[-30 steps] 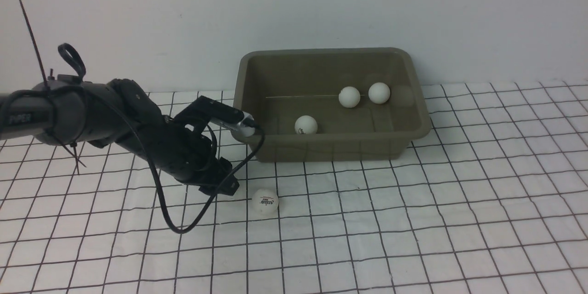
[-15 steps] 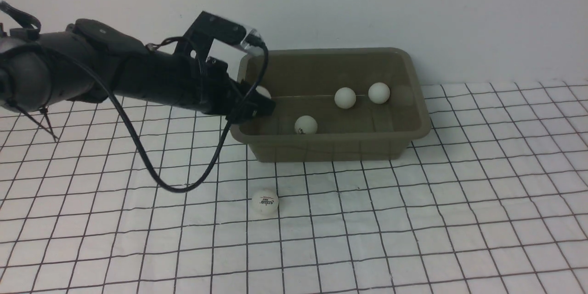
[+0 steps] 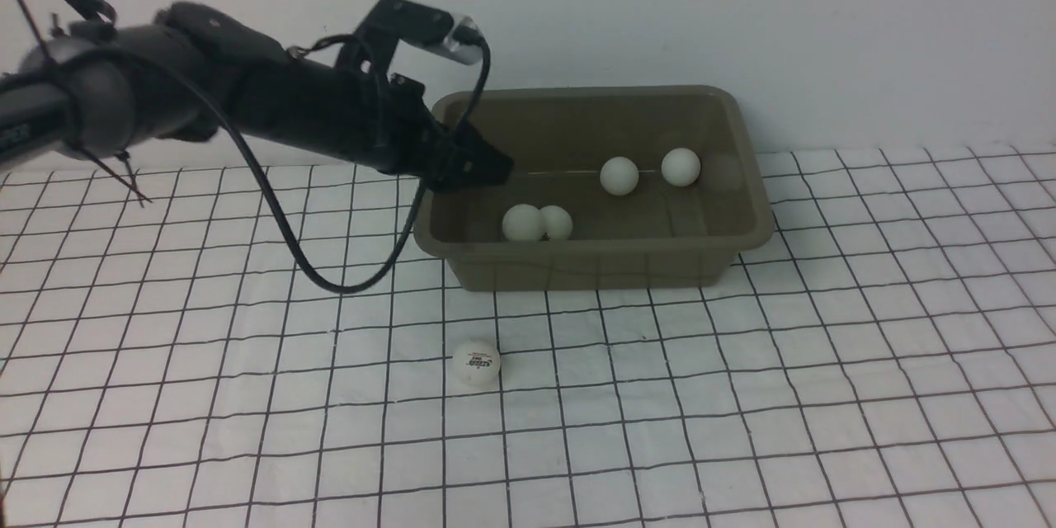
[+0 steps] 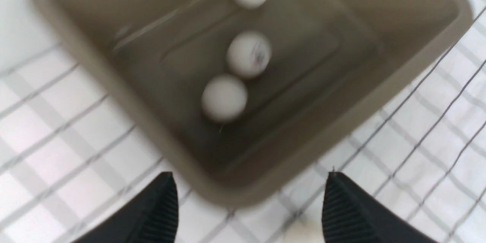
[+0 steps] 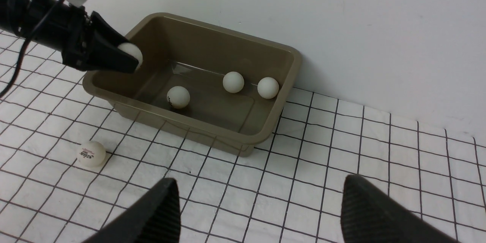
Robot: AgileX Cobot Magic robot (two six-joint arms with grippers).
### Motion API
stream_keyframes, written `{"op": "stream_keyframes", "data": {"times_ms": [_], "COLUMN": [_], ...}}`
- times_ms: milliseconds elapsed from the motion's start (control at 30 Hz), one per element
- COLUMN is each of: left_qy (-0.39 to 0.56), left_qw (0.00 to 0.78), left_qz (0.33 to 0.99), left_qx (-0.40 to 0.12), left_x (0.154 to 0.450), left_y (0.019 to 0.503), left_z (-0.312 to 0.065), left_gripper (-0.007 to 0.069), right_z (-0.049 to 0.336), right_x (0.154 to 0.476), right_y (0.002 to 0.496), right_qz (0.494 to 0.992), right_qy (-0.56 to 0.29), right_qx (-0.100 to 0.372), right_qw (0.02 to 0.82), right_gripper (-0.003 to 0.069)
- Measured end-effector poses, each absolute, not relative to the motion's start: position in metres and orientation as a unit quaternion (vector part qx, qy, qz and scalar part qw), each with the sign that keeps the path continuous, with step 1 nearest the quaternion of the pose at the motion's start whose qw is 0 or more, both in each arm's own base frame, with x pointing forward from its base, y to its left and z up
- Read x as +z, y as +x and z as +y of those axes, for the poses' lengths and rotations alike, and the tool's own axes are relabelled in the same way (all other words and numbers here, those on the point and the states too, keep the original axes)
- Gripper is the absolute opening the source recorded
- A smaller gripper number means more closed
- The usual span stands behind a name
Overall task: Put the table tennis balls into the box on the white checkered tablecloth.
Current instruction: 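Reach for and grasp a ping pong ball on the table beside the basket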
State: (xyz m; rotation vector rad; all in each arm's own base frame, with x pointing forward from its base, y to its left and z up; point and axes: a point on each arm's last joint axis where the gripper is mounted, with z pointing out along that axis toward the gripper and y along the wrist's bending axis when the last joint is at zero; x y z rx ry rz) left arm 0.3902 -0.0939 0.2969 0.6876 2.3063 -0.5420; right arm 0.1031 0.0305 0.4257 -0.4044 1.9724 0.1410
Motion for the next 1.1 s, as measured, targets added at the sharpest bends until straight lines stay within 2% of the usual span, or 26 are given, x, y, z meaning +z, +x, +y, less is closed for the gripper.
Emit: {"op": "stream_keyframes", "data": {"times_ms": [300,400,533,700,733,767,867,967,1100], "left_qy": [0.199,0.189,0.185,0.172,0.16,0.162,0.162,0.205,0.22], "left_qw": [0.272,0.262,0.253,0.214,0.215,0.211,0.242,0.283,0.344], "left_qz": [0.931,0.937,0.939,0.943,0.94,0.941,0.927,0.902,0.872], "left_qx": [-0.137,-0.135,-0.143,-0.191,-0.212,-0.211,-0.238,-0.252,-0.272], "left_x": [0.347,0.363,0.367,0.338,0.314,0.311,0.277,0.251,0.235], "left_y": [0.339,0.317,0.302,0.264,0.255,0.254,0.247,0.241,0.249], "left_z": [-0.067,-0.063,-0.063,-0.066,-0.068,-0.068,-0.078,-0.1,-0.136], "left_gripper": [0.0392,0.0372,0.0364,0.0363,0.0363,0.0363,0.0363,0.0363,0.0363], "right_z": [0.03,0.03,0.03,0.03,0.03,0.03,0.03,0.03,0.031], "right_x": [0.426,0.426,0.426,0.426,0.426,0.426,0.426,0.426,0.426], "right_y": [0.103,0.103,0.103,0.103,0.103,0.103,0.103,0.103,0.103], "right_qz": [0.826,0.826,0.826,0.826,0.826,0.826,0.826,0.825,0.825], "right_qy": [-0.174,-0.174,-0.174,-0.175,-0.175,-0.175,-0.175,-0.174,-0.173], "right_qx": [0.056,0.056,0.056,0.056,0.056,0.056,0.056,0.056,0.063], "right_qw": [0.533,0.533,0.533,0.533,0.533,0.533,0.533,0.535,0.534], "right_gripper": [0.0514,0.0514,0.0514,0.0514,0.0514,0.0514,0.0514,0.0514,0.0514]}}
